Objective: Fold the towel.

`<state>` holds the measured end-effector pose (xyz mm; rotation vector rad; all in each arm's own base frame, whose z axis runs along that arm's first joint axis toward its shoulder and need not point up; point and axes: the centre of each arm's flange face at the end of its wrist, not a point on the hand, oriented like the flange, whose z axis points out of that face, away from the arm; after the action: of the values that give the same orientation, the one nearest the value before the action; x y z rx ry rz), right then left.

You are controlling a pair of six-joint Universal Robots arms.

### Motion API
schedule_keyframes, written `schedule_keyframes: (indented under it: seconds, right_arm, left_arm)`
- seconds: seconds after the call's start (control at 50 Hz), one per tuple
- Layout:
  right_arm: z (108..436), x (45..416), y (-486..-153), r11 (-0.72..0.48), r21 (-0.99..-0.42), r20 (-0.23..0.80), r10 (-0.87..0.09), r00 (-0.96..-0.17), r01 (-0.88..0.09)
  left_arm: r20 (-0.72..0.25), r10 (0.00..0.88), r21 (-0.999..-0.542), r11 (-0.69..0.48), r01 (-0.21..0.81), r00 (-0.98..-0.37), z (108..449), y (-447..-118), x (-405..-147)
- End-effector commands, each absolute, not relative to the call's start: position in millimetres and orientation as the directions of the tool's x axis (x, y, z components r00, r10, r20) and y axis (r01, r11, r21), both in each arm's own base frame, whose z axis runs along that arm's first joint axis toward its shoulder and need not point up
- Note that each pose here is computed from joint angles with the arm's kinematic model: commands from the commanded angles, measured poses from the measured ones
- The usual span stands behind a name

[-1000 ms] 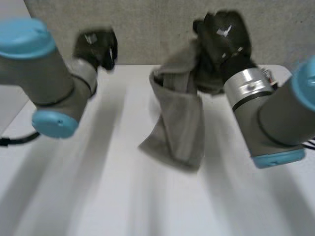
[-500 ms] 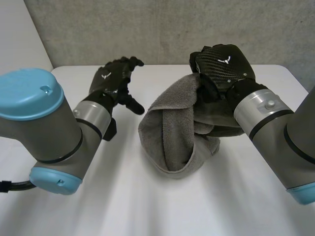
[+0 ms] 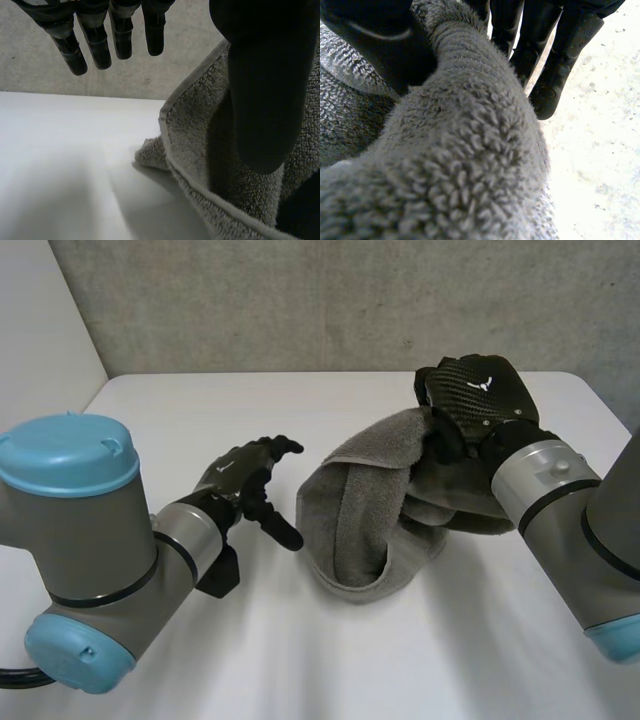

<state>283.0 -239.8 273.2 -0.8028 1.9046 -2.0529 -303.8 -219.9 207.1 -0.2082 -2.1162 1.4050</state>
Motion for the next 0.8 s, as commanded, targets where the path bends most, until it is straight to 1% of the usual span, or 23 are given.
schedule_keyframes:
  seconds: [0.02,0.06,0.1,0.12,0.24,0.28,0.32,0.4,0.5,0.54,0.56,0.58,0.6,0.62,0.64,0.66,0.68,0.7,0.72,0.74,0.76,0.78,0.8]
  right_arm:
    - [269.8,280.1,-236.9,-0.117,-0.973,0.232,-0.517,-0.824,-0.201]
    - [270.9,279.6,-235.1,-0.116,-0.973,0.229,-0.517,-0.825,-0.197]
    - [278.4,277.5,-229.7,-0.133,-0.974,0.226,-0.516,-0.826,-0.184]
    - [278.5,277.5,-229.7,-0.133,-0.974,0.226,-0.516,-0.826,-0.184]
    - [281.3,274.7,-223.2,-0.14,-0.974,0.225,-0.519,-0.824,-0.178]
    - [281.4,274.3,-222.6,-0.14,-0.974,0.225,-0.519,-0.824,-0.178]
    - [282.0,274.4,-222.4,-0.143,-0.974,0.226,-0.52,-0.824,-0.176]
    - [283.1,273.7,-224.0,-0.146,-0.974,0.226,-0.517,-0.826,-0.175]
    - [284.5,274.0,-224.9,-0.15,-0.975,0.221,-0.517,-0.827,-0.166]
    - [289.4,275.7,-227.8,-0.168,-0.977,0.203,-0.52,-0.83,-0.134]
    - [289.5,275.7,-227.8,-0.168,-0.977,0.203,-0.52,-0.83,-0.133]
    - [295.6,277.4,-230.8,-0.201,-0.974,0.194,-0.519,-0.832,-0.101]
    - [295.7,277.5,-230.8,-0.202,-0.974,0.194,-0.519,-0.833,-0.101]
    - [305.9,279.7,-234.8,-0.266,-0.963,0.186,-0.514,-0.838,-0.051]
    - [320.9,281.2,-238.2,-0.359,-0.933,0.18,-0.5,-0.847,0.013]
    - [321.1,281.2,-238.2,-0.36,-0.933,0.18,-0.5,-0.847,0.014]
    - [336.9,282.1,-239.4,-0.456,-0.886,0.17,-0.49,-0.855,0.085]
    - [351.2,280.9,-241.2,-0.543,-0.825,0.153,-0.481,-0.863,0.157]
    - [351.4,280.9,-241.3,-0.544,-0.824,0.153,-0.481,-0.863,0.157]
    - [363.0,277.7,-245.0,-0.613,-0.76,0.139,-0.475,-0.869,0.213]
    - [374.3,272.0,-250.6,-0.668,-0.703,0.132,-0.458,-0.879,0.242]
    - [374.4,272.0,-250.7,-0.669,-0.703,0.132,-0.458,-0.879,0.243]
    - [377.8,268.9,-254.8,-0.686,-0.683,0.141,-0.46,-0.877,0.25]
  left_arm:
    - [0.382,0.421,-0.884,0.425,-0.193,-0.823,204.7,-227.5,-302.6]
    - [0.381,0.422,-0.885,0.425,-0.192,-0.822,200.8,-230.5,-305.7]
    - [0.381,0.434,-0.883,0.432,-0.182,-0.816,186.2,-237.9,-317.9]
    - [0.381,0.434,-0.883,0.433,-0.182,-0.816,186.1,-237.9,-317.9]
    - [0.398,0.464,-0.875,0.451,-0.176,-0.792,171.0,-243.1,-342.8]
    - [0.411,0.468,-0.868,0.464,-0.178,-0.782,167.0,-242.1,-347.6]
    - [0.46,0.475,-0.841,0.504,-0.196,-0.75,161.3,-239.9,-355.4]
    - [0.482,0.466,-0.824,0.529,-0.202,-0.742,154.1,-240.4,-357.4]
    - [0.478,0.451,-0.833,0.504,-0.228,-0.753,158.3,-250.2,-355.2]
    - [0.464,0.409,-0.86,0.423,-0.287,-0.786,176.1,-279.8,-340.4]
    - [0.464,0.408,-0.86,0.422,-0.288,-0.786,176.3,-279.9,-340.3]
    - [0.452,0.39,-0.879,0.349,-0.325,-0.802,193.8,-299.7,-329.9]
    - [0.452,0.39,-0.879,0.349,-0.326,-0.802,194.0,-299.9,-329.7]
    - [0.434,0.393,-0.898,0.264,-0.352,-0.811,216.6,-315.2,-322.2]
    - [0.408,0.415,-0.913,0.174,-0.37,-0.813,242.8,-325.5,-317.7]
    - [0.408,0.415,-0.913,0.174,-0.37,-0.813,243.1,-325.6,-317.7]
    - [0.372,0.453,-0.919,0.06,-0.389,-0.81,278.3,-329.5,-316.0]
    - [0.33,0.488,-0.915,-0.046,-0.402,-0.808,308.9,-328.6,-315.6]
    - [0.33,0.489,-0.915,-0.047,-0.402,-0.808,309.2,-328.6,-315.6]
    - [0.283,0.515,-0.896,-0.16,-0.415,-0.809,338.5,-325.8,-314.2]
    - [0.24,0.536,-0.86,-0.27,-0.434,-0.809,366.7,-319.9,-311.3]
    - [0.239,0.536,-0.859,-0.271,-0.434,-0.809,366.9,-319.8,-311.2]
    - [0.205,0.554,-0.815,-0.36,-0.454,-0.807,391.4,-310.8,-307.7]
